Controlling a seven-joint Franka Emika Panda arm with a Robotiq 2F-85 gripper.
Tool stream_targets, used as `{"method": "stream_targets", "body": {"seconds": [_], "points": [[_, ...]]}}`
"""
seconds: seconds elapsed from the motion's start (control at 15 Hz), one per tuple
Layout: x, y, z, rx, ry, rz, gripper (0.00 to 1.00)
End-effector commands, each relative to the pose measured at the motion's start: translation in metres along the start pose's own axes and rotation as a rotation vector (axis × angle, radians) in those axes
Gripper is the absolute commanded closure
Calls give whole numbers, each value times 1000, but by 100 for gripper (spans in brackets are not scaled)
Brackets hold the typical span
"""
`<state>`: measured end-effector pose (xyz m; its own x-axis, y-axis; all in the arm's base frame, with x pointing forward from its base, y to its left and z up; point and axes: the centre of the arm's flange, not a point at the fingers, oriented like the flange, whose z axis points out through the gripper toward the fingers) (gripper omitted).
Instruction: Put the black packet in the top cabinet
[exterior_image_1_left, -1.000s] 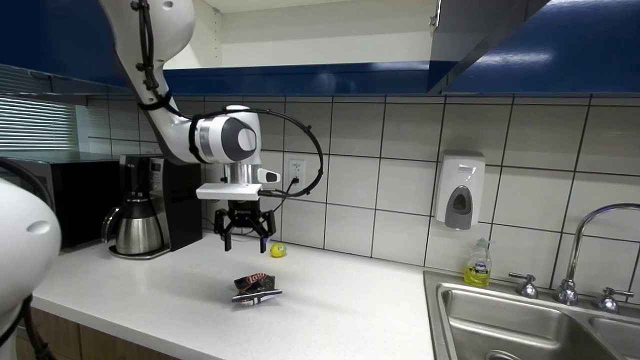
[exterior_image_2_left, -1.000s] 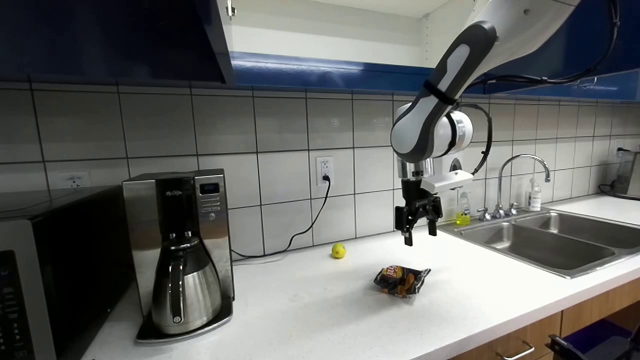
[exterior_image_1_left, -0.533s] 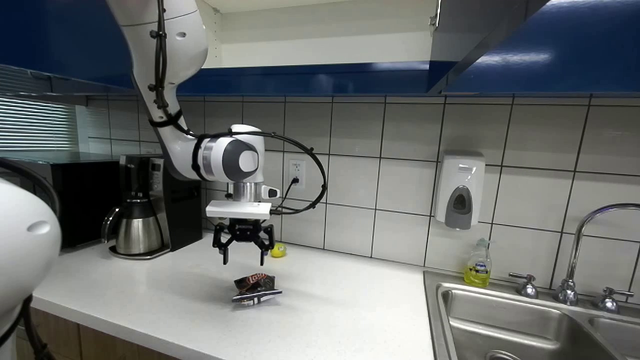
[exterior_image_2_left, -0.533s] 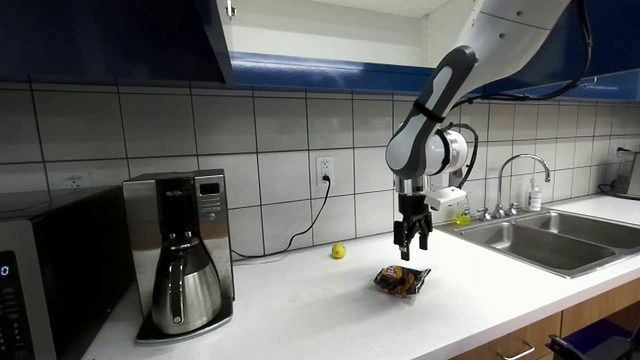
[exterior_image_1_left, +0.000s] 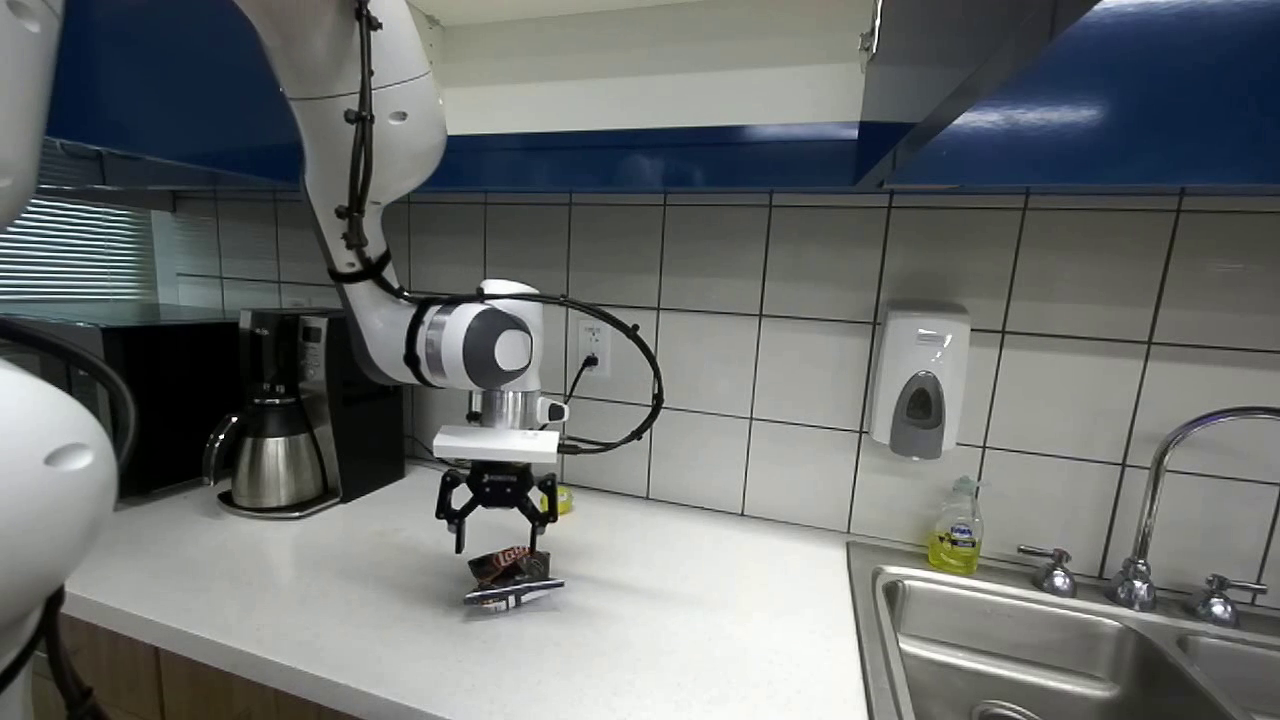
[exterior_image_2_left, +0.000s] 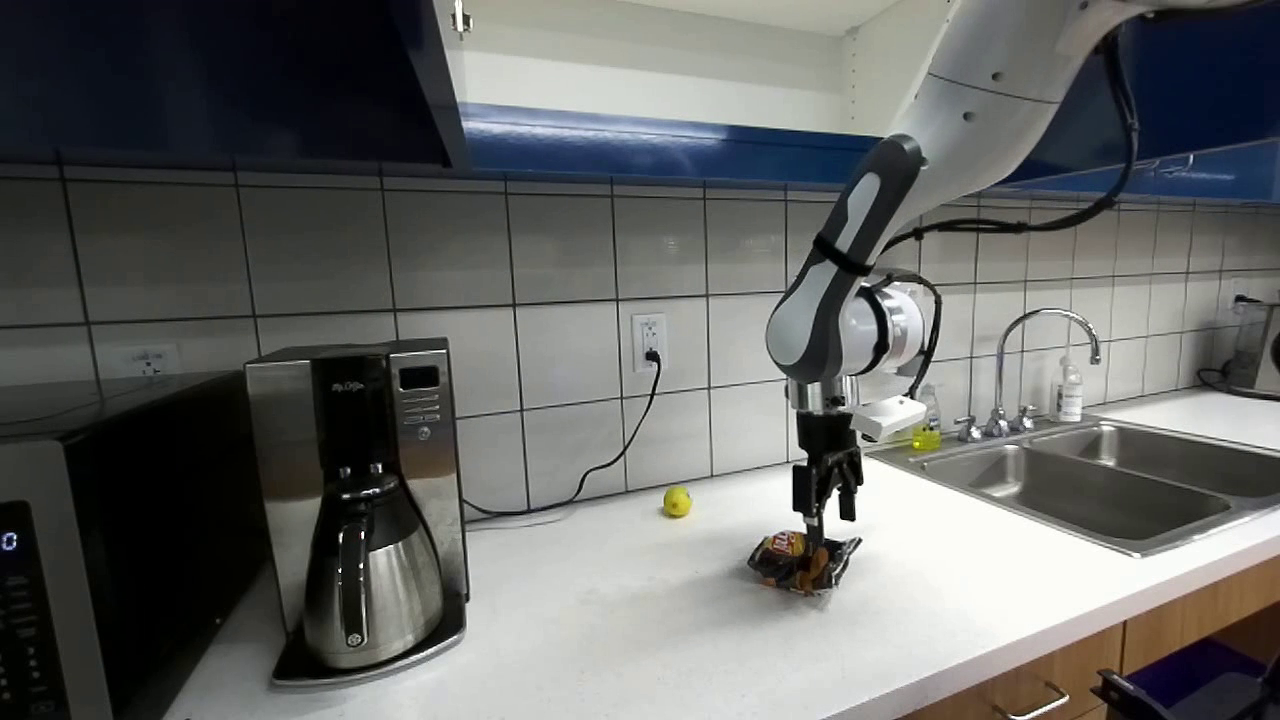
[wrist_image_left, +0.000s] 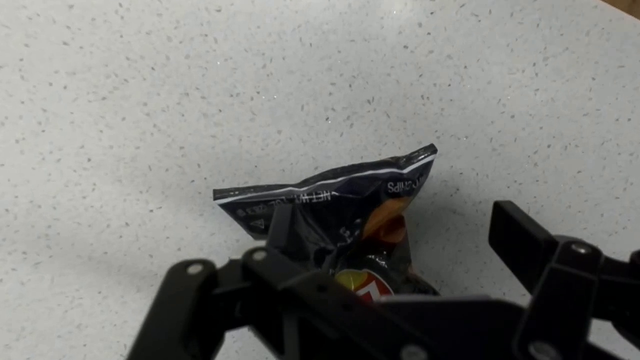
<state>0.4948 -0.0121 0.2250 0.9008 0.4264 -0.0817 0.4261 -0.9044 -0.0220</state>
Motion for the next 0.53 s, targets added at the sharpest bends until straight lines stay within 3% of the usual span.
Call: {"method": "stream_targets", "body": {"seconds": [0.0,0.47], "points": [[17,12,7,7,6,-11,0],[37,17,15,3,-3,4,0]]}}
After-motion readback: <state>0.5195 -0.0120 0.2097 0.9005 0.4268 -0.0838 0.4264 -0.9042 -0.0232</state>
